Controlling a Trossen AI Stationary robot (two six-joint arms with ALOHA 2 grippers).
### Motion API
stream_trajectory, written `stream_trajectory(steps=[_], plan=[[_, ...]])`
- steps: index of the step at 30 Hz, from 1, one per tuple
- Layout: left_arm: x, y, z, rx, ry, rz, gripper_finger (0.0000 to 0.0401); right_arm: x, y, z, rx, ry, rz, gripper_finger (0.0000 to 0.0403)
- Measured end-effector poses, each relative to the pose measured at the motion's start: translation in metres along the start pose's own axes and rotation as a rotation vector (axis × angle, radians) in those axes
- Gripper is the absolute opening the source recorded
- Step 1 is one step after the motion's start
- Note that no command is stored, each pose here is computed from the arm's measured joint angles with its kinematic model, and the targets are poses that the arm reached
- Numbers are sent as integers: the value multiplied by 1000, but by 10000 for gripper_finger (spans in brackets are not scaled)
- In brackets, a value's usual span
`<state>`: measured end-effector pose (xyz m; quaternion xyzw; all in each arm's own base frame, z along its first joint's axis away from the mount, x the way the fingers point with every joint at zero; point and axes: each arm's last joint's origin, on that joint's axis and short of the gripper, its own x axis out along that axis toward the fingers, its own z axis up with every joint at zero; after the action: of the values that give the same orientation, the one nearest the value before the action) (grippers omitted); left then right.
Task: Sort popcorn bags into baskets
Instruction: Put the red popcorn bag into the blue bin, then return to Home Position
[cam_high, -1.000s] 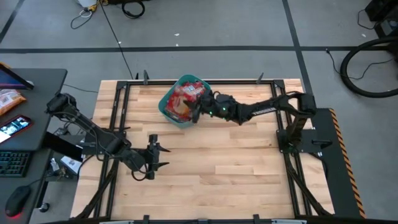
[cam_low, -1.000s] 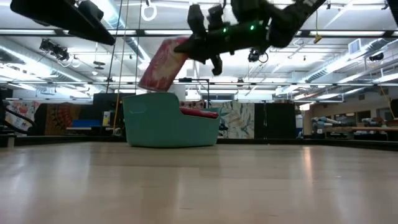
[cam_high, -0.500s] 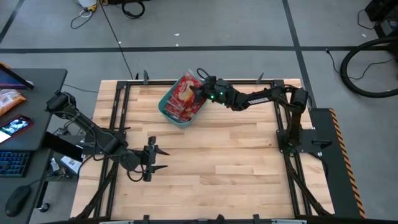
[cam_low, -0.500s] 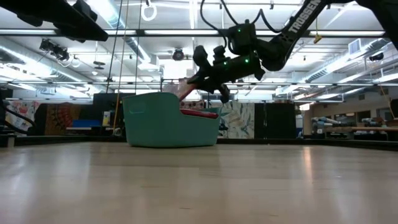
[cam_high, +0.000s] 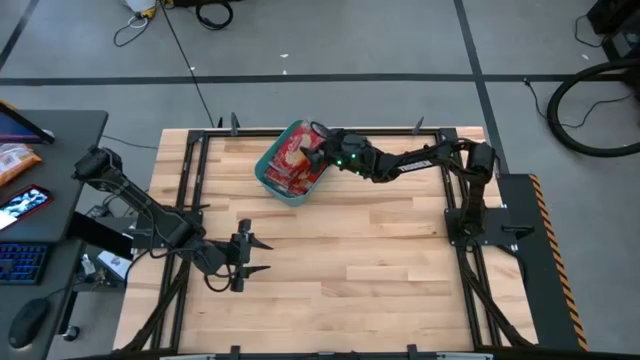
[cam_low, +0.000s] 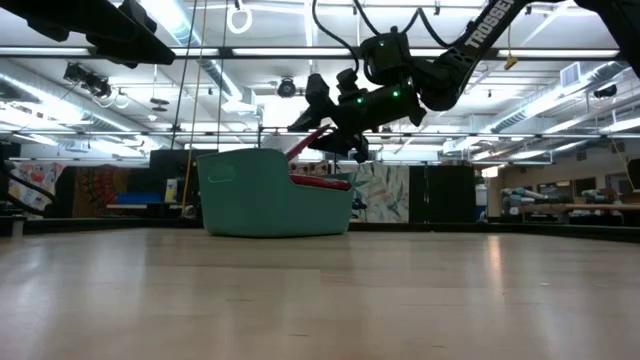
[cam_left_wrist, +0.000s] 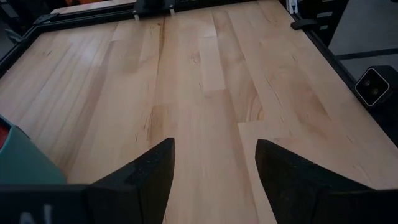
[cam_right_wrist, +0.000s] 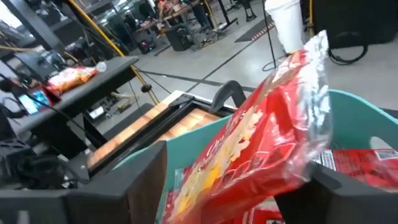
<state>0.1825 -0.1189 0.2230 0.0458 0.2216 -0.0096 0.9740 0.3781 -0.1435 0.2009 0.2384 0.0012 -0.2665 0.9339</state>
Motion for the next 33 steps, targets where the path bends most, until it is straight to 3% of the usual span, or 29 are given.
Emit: stream_trajectory(steps=[6, 14, 23, 28, 33], plan=[[0, 1, -1, -1, 9, 6, 228, -5, 0, -3, -50, 92, -78, 274], [2, 4, 0, -10, 11, 22, 228, -4, 20, 9, -248, 188, -245, 274], [2, 4, -1, -18, 15, 23, 228, -4, 31, 26, -301, 369, -334, 274], [-1, 5, -1, -10, 21, 17, 228, -9, 34, 34, -392, 452, -412, 273], [-16, 13, -3, 14, 53, 18, 223, -20, 43, 39, -472, 494, -408, 273]])
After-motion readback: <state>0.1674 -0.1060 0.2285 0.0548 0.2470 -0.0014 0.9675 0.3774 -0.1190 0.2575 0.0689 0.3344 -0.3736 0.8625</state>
